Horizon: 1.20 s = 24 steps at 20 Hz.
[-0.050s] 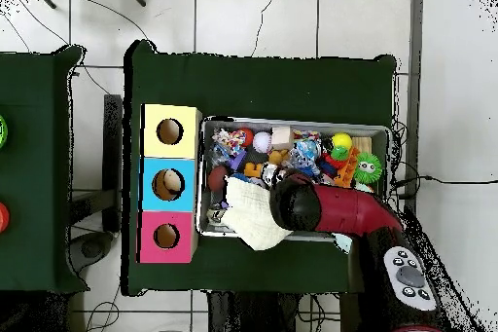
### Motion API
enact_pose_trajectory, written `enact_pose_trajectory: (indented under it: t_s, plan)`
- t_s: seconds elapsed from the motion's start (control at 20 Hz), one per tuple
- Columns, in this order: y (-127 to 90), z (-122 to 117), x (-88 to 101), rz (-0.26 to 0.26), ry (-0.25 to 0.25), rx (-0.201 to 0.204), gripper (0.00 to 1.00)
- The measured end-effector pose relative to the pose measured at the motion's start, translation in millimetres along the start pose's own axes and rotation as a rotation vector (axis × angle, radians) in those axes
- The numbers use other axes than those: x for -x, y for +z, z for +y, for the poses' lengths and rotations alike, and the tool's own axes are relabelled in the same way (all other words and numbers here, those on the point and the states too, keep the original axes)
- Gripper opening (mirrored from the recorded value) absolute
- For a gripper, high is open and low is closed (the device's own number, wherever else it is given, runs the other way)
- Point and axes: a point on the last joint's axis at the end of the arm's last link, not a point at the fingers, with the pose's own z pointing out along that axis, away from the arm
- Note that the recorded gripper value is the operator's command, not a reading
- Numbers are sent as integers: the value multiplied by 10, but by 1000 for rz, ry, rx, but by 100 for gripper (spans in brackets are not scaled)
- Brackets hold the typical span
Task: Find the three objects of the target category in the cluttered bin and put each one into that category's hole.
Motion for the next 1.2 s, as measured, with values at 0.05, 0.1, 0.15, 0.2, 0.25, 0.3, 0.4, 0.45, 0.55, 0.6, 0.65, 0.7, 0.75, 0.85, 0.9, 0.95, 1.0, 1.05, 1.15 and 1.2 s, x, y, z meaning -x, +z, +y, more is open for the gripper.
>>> enact_pose_trajectory:
  t_s: [0.05,0.1,0.15,0.2,0.25,0.3,0.4,0.45,0.55,0.6,0.65,0.7,0.75,0.85,0.9,0.95,1.0,1.05,1.15,1.2]
  plan:
    - [5,-13,-15,-2,17,-2,100]
    - [11,-26,-26,-5,31,-3,100]
    - [26,-53,-54,-4,62,-5,100]
    - [30,-62,-64,-4,70,-6,100]
    - [35,-71,-73,-4,77,-6,100]
    - [47,-90,-91,-2,90,-8,100]
    - [64,-115,-107,0,99,-12,100]
    - [97,-142,-130,7,110,-15,100]
    - [136,-157,-157,14,118,-17,100]
    - [157,-162,-170,17,123,-17,100]
    - [206,-166,-200,23,130,-17,100]
    - [234,-164,-217,26,132,-16,100]
    - [254,-161,-231,29,133,-15,100]
    - [342,-141,-293,41,136,-12,100]
    - [367,-136,-313,45,136,-11,100]
    - [393,-130,-333,50,136,-10,100]
    - [446,-119,-380,60,136,-8,100]
    - [459,-117,-392,63,136,-8,100]
    - [538,-104,-460,82,137,-7,100]
    - [557,-101,-475,86,138,-7,100]
